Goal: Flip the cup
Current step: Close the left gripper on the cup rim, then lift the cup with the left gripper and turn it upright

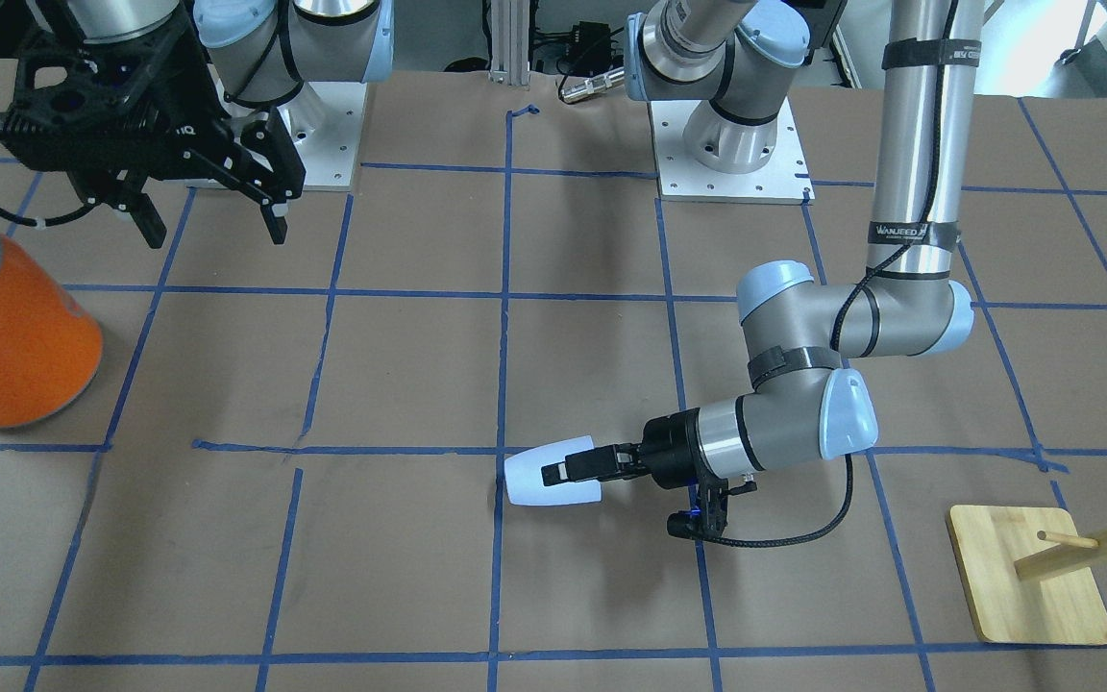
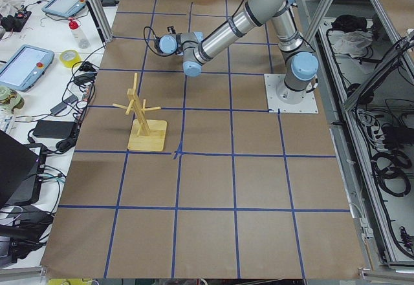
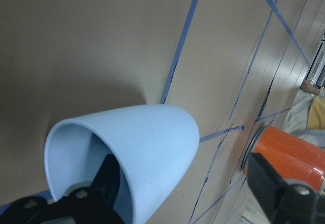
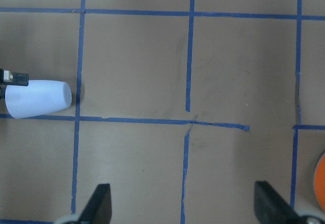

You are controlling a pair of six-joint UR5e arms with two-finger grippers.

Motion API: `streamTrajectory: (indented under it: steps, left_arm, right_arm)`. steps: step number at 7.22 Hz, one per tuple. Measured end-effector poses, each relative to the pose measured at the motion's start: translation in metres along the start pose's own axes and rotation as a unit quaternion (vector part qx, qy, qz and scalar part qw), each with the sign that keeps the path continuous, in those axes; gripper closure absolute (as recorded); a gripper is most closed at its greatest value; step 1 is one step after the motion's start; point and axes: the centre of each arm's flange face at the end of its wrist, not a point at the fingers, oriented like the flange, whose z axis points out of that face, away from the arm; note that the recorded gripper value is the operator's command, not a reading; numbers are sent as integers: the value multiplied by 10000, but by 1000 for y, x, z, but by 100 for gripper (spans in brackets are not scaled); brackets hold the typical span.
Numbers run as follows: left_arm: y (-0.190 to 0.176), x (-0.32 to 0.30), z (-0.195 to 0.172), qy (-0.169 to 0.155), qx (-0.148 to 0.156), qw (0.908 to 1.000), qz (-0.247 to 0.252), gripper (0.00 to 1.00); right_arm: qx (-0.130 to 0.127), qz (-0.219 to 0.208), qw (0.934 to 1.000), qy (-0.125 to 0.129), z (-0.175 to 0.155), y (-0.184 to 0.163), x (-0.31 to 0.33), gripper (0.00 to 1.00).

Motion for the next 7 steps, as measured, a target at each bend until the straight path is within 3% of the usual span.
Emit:
streamTrajectory:
  steps: [2,5,7]
  left_arm:
    - [-2,-3,2,-11,67,10000,2,100]
    - [-4,9,-6,32,228,9989,-417,100]
    - [-2,36,-26,-59,549,9970,-547,100]
  right_arm:
    - [-59,-26,9999,147,9,-15,3,0]
    - [-127,-35,9997,185,17,-18,4,0]
    - [-142,-46,9998,147,20,-19,2,0]
